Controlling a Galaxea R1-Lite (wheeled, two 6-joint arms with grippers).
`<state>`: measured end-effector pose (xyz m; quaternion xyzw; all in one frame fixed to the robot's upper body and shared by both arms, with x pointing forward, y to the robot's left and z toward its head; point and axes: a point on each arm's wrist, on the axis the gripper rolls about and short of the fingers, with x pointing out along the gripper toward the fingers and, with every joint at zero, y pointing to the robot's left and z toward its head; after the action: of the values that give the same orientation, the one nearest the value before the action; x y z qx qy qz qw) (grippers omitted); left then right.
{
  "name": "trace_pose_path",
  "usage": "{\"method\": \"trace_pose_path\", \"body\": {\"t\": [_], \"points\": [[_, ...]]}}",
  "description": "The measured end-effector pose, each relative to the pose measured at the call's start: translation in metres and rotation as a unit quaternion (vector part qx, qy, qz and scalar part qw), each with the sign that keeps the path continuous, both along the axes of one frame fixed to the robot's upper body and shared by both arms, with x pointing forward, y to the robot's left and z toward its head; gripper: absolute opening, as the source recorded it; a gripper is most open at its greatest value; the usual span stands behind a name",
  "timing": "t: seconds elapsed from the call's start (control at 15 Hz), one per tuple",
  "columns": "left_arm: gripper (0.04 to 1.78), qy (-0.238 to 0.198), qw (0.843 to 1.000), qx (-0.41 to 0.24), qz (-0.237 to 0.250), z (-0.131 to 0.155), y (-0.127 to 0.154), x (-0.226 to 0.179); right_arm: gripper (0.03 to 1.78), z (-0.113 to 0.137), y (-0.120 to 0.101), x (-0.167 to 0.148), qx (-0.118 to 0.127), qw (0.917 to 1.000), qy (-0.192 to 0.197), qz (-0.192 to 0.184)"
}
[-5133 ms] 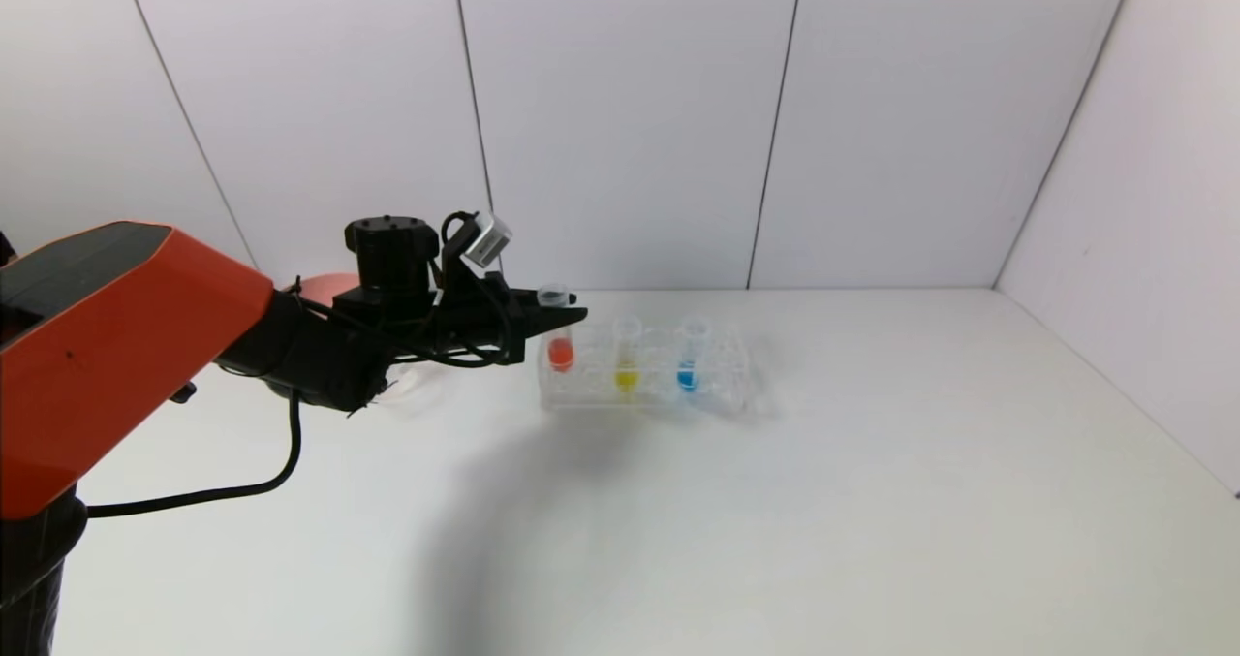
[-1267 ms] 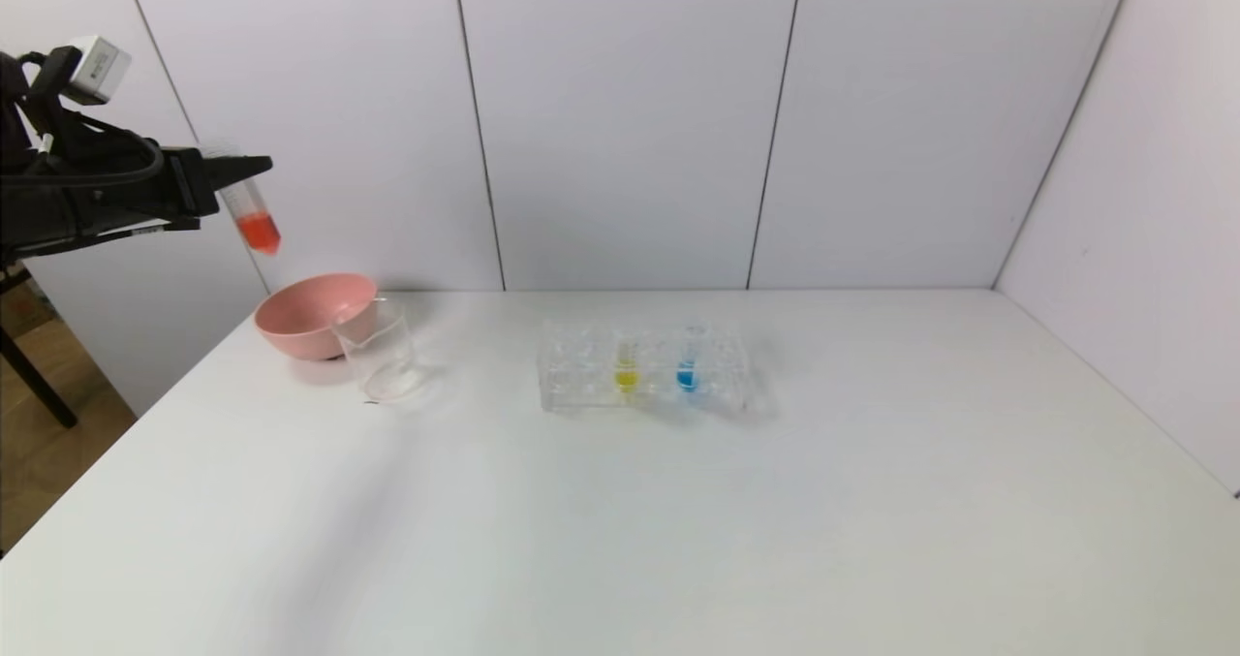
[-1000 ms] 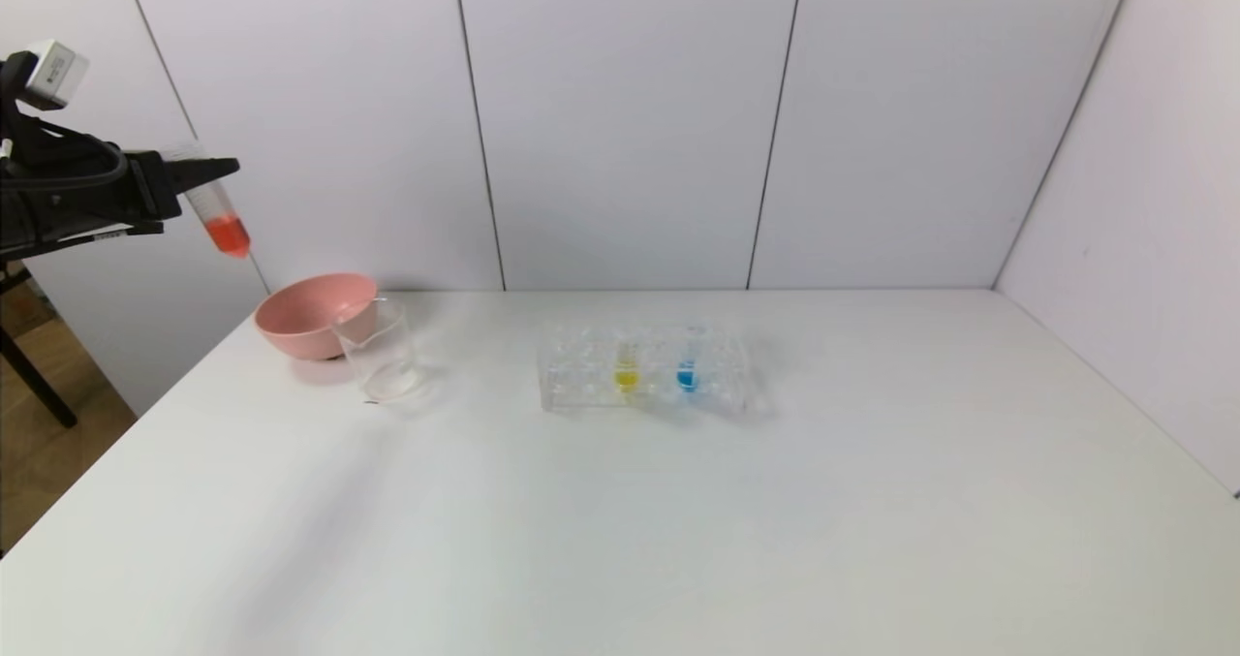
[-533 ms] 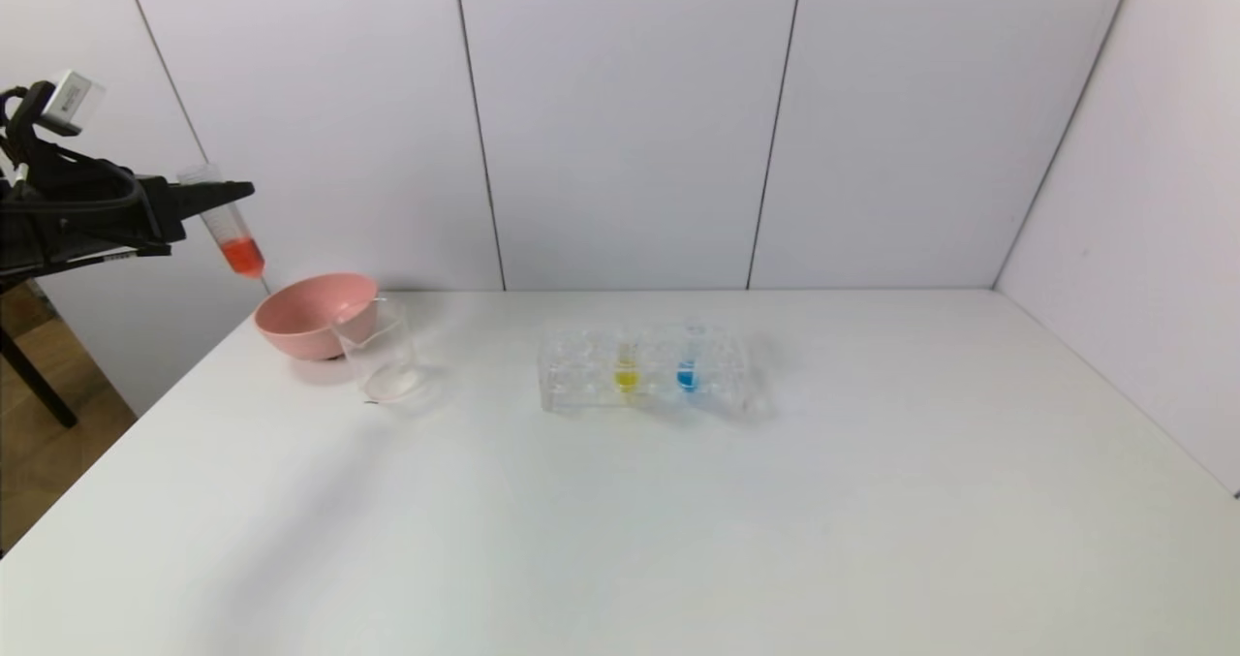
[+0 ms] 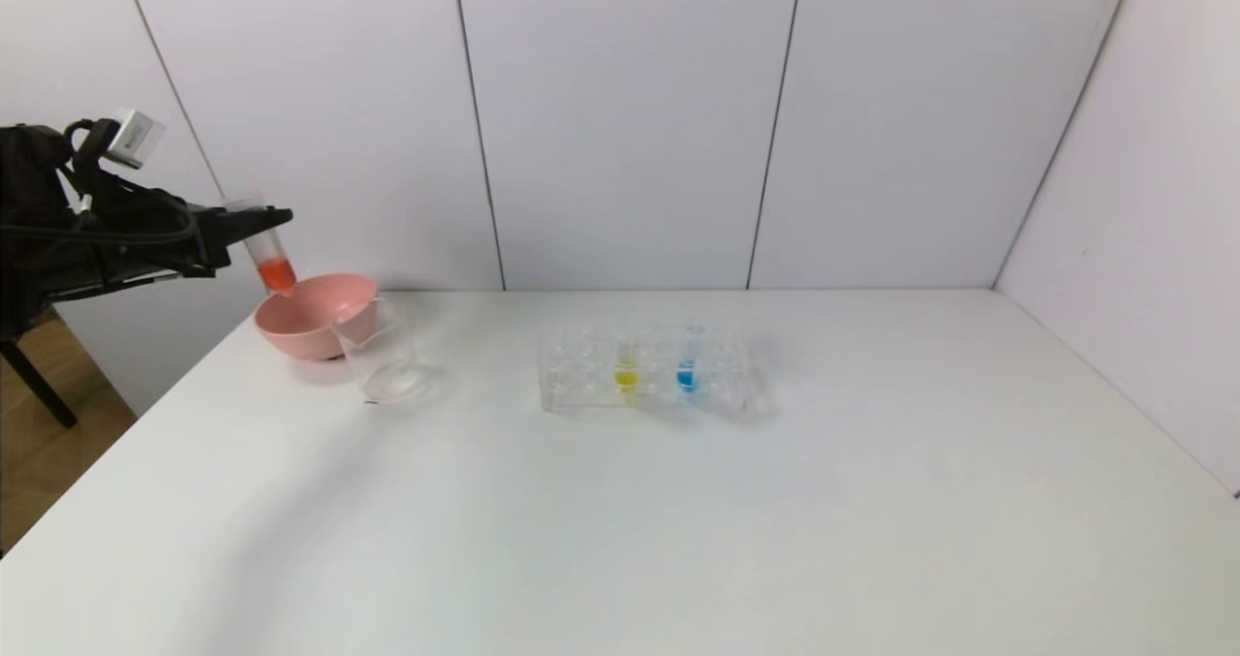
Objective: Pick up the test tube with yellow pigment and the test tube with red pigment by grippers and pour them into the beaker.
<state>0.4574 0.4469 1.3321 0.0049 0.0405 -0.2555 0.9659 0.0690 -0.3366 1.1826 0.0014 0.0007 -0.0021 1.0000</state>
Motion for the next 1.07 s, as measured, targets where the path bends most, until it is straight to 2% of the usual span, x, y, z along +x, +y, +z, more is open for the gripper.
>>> {"method": "trace_pose_path", "body": {"t": [0.47, 1.07], "points": [[0.48, 0.019, 0.996, 0.087, -0.018, -0.0116, -0.0018, 0.0037, 0.11, 0.0, 0.0, 0.0, 0.0, 1.0, 0.0, 0.0], [0.47, 0.006, 0.993, 0.116, -0.024, -0.0039, -0.0019, 0.0035, 0.11, 0.0, 0.0, 0.0, 0.0, 1.0, 0.0, 0.0]]}}
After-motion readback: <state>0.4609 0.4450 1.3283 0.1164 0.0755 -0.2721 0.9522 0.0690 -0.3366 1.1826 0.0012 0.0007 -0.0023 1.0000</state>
